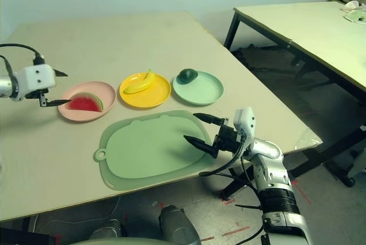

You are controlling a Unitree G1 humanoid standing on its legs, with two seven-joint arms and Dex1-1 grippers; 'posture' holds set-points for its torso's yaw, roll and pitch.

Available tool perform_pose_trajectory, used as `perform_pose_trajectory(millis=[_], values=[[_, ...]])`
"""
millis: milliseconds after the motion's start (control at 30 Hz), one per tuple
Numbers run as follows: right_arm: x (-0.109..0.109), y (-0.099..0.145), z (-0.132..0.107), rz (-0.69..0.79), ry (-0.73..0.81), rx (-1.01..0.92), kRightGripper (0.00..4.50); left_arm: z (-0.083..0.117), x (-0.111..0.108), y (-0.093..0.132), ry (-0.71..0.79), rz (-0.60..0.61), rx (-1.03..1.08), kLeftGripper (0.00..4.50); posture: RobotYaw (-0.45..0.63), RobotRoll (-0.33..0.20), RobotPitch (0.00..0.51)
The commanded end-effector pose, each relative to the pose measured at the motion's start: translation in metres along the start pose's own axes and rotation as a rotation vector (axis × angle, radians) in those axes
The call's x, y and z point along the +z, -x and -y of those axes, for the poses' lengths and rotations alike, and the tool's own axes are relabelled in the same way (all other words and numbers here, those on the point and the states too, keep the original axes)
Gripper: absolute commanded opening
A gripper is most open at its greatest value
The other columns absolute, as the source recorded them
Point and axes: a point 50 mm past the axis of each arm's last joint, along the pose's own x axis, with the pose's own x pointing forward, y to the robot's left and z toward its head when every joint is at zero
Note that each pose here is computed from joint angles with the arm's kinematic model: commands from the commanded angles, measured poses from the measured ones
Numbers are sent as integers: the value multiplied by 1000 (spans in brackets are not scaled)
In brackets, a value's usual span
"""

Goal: Place the fruits into color-matched plates.

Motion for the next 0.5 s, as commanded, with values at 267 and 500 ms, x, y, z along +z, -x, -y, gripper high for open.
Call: perform_pose_trajectory(millis=[267,500], values=[[-14,39,26,-67,53,-423,4500,92,-37,18,564,207,400,4468,-152,0,17],[-17,54,43,-55,52,-613,4500,148,-36,32,808,176,671,4468,-131,0,34]])
